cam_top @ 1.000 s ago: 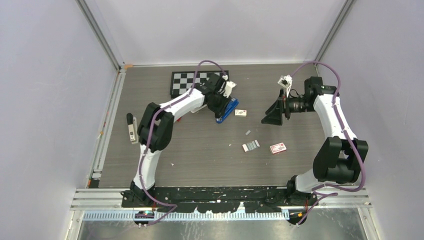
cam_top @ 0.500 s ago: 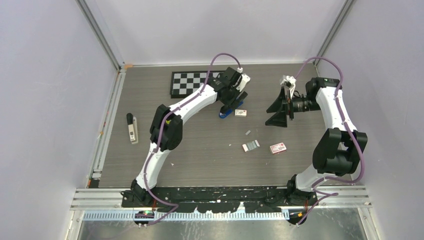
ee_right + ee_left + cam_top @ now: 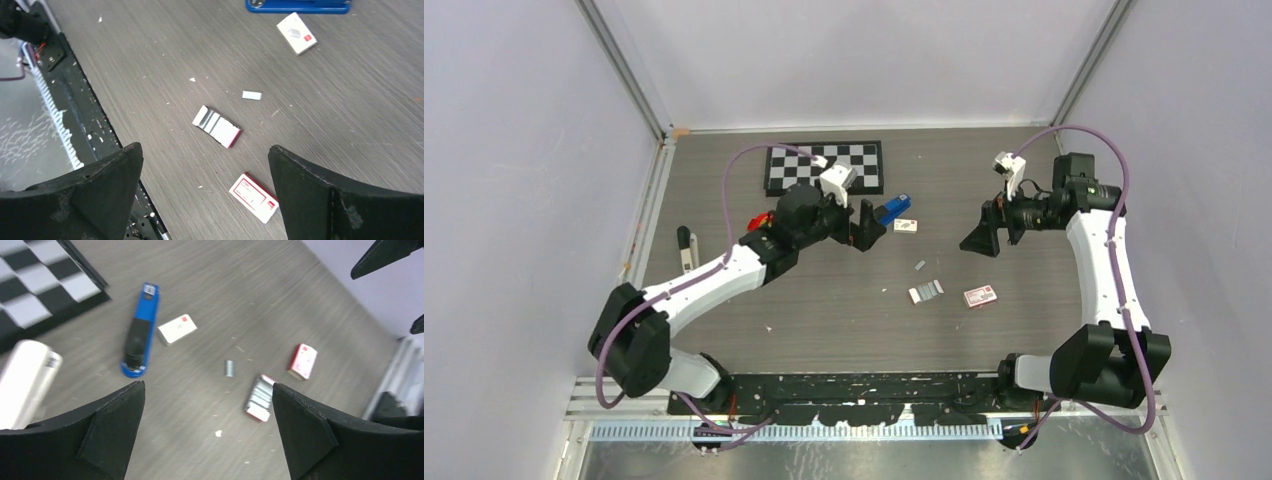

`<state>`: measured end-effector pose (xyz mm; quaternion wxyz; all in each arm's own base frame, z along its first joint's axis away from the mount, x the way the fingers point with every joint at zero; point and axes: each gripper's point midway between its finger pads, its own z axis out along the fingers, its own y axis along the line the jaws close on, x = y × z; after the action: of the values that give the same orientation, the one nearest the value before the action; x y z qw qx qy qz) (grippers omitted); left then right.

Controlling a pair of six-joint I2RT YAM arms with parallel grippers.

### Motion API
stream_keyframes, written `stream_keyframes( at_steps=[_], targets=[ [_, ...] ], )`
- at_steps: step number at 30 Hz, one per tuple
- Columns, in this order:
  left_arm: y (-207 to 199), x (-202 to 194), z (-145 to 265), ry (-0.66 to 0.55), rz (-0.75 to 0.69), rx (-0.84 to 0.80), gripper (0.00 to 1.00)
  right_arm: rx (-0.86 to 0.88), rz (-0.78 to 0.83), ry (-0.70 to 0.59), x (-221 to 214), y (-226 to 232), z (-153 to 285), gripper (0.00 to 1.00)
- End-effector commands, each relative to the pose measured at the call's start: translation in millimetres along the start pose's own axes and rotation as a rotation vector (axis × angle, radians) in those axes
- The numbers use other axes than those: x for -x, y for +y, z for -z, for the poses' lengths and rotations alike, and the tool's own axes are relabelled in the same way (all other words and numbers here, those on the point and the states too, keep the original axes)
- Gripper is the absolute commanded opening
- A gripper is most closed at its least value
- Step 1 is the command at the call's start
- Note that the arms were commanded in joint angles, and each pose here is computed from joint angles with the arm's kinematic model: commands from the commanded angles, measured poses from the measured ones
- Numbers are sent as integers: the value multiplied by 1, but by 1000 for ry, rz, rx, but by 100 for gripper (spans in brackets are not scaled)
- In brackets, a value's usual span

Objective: Unload the staples from the stapler
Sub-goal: Place the stapler at the center of the board, then pick up the staple from the center of the board.

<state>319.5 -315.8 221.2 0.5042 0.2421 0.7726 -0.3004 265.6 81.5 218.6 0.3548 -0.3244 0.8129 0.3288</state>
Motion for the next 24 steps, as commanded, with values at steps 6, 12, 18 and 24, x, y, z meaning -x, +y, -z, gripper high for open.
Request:
stream_keyframes(
  at_steps=[6, 12, 18, 24],
  targets=[
    [-57, -34, -40, 23, 238, -102, 94, -110, -120, -8, 3, -3, 8, 99],
    [-50, -72, -82, 205, 139, 132, 89, -175, -127, -1, -4, -17, 7, 100],
    [-55, -99, -113, 323, 11, 212, 76, -175, -172, 6, -13, -28, 9, 100],
    [-73, -115, -131, 395, -90, 62, 68, -156, -219, -16, -20, -35, 16, 100]
  ],
)
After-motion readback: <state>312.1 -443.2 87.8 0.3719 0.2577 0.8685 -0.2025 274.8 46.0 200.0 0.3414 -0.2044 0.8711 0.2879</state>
